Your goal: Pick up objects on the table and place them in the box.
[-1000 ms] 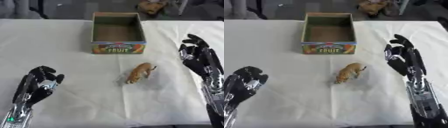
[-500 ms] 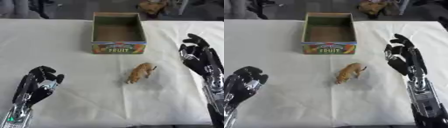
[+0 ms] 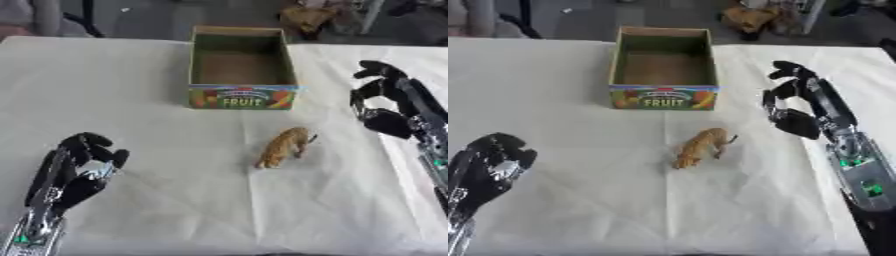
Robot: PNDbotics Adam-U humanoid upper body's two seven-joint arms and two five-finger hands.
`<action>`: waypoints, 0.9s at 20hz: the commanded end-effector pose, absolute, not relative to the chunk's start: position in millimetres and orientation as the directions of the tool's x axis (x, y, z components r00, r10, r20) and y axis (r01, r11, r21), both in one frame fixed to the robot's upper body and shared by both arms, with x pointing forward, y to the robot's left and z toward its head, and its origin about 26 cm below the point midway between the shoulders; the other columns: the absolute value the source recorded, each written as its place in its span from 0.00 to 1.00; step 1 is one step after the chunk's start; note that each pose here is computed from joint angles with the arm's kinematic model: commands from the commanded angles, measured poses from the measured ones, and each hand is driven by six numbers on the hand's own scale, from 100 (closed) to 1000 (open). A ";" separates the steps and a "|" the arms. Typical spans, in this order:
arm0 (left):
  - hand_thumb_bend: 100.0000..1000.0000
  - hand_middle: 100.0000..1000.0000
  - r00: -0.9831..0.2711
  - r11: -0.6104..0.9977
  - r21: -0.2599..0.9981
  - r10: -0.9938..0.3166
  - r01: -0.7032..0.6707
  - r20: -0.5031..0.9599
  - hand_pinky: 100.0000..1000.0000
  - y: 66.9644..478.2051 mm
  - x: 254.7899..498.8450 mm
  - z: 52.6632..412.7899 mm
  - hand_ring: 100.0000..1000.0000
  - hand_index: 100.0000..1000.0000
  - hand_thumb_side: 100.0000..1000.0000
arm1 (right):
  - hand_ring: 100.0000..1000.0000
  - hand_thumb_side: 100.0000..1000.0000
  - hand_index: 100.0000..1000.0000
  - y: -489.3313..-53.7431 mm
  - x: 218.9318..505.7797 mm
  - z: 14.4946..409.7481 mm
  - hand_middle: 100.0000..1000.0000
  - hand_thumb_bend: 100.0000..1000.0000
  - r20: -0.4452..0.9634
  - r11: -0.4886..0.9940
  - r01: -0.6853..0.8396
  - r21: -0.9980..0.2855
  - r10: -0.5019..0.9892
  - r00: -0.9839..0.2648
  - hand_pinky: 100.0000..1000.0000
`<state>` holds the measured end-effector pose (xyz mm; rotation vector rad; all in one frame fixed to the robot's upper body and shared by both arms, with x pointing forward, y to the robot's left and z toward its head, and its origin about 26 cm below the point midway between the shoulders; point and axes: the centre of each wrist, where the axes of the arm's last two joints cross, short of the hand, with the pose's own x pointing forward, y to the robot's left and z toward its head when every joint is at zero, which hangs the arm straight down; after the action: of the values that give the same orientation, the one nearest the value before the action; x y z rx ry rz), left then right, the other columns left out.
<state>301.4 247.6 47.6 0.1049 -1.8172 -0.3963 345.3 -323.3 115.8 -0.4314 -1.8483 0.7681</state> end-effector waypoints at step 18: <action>0.53 0.51 -0.295 0.927 0.344 -0.290 0.147 0.910 0.52 250.5 300.9 50.4 0.48 0.54 0.33 | 0.68 0.08 0.91 -309.4 375.4 132.4 0.76 0.00 0.492 0.379 -0.316 -0.870 0.705 -0.511 0.67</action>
<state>300.1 247.0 44.2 0.0956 -1.8043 -0.4072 373.0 -302.5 120.3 -0.3024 -1.6760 1.2742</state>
